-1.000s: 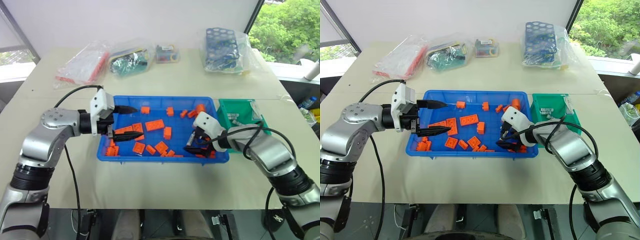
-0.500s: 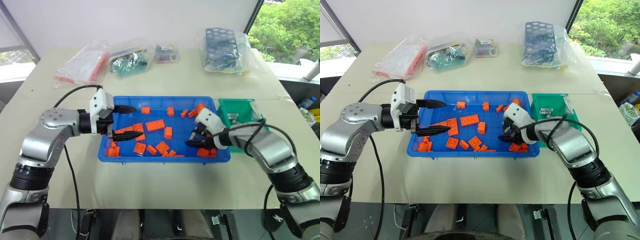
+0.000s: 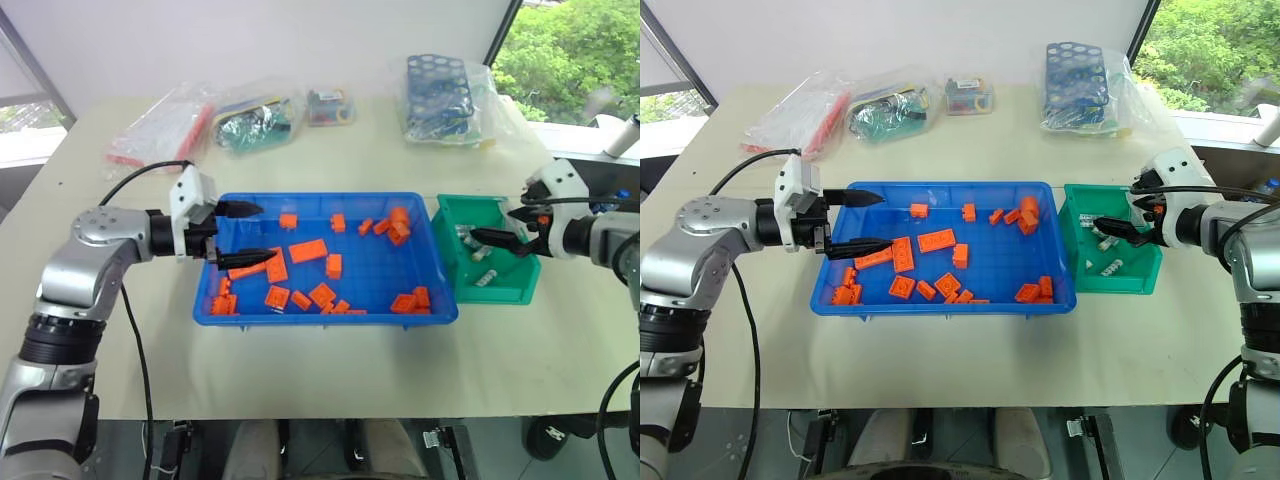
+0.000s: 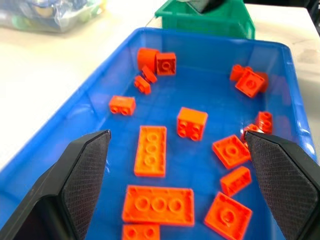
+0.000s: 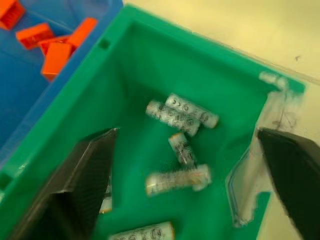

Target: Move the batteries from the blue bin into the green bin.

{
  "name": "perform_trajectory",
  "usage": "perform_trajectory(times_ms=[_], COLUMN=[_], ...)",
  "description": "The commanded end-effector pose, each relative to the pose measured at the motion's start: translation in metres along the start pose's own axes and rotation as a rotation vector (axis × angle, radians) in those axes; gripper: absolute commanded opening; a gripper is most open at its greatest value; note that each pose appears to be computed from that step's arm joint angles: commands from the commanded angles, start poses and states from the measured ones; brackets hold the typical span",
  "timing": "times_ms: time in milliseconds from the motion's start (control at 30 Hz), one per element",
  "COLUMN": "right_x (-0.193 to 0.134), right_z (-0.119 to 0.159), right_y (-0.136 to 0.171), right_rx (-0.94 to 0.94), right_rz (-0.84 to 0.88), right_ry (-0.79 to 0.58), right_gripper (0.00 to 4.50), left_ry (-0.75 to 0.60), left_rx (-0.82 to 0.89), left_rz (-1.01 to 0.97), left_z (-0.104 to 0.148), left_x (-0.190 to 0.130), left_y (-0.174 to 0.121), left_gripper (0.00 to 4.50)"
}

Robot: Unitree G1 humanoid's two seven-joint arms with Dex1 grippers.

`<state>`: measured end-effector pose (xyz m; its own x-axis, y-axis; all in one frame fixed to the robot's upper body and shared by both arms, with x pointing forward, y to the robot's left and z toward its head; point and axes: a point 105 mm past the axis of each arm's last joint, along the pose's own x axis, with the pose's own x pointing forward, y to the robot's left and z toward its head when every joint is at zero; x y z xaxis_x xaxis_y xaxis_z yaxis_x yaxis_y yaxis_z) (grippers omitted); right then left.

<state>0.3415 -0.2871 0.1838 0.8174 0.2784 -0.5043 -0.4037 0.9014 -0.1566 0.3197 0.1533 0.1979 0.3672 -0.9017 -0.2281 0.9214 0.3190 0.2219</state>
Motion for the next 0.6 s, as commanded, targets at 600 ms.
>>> perform_trajectory(times_ms=[600], right_x=[-0.106], right_z=[-0.021], right_y=[-0.031], right_rx=[-0.446], right_rz=[0.324], right_ry=[0.051], right_gripper=[4.45], left_ry=[0.172], left_rx=[-0.014], left_rz=[0.119], left_z=[-0.007], left_x=[-0.102], left_y=[0.024], left_gripper=[4.5])
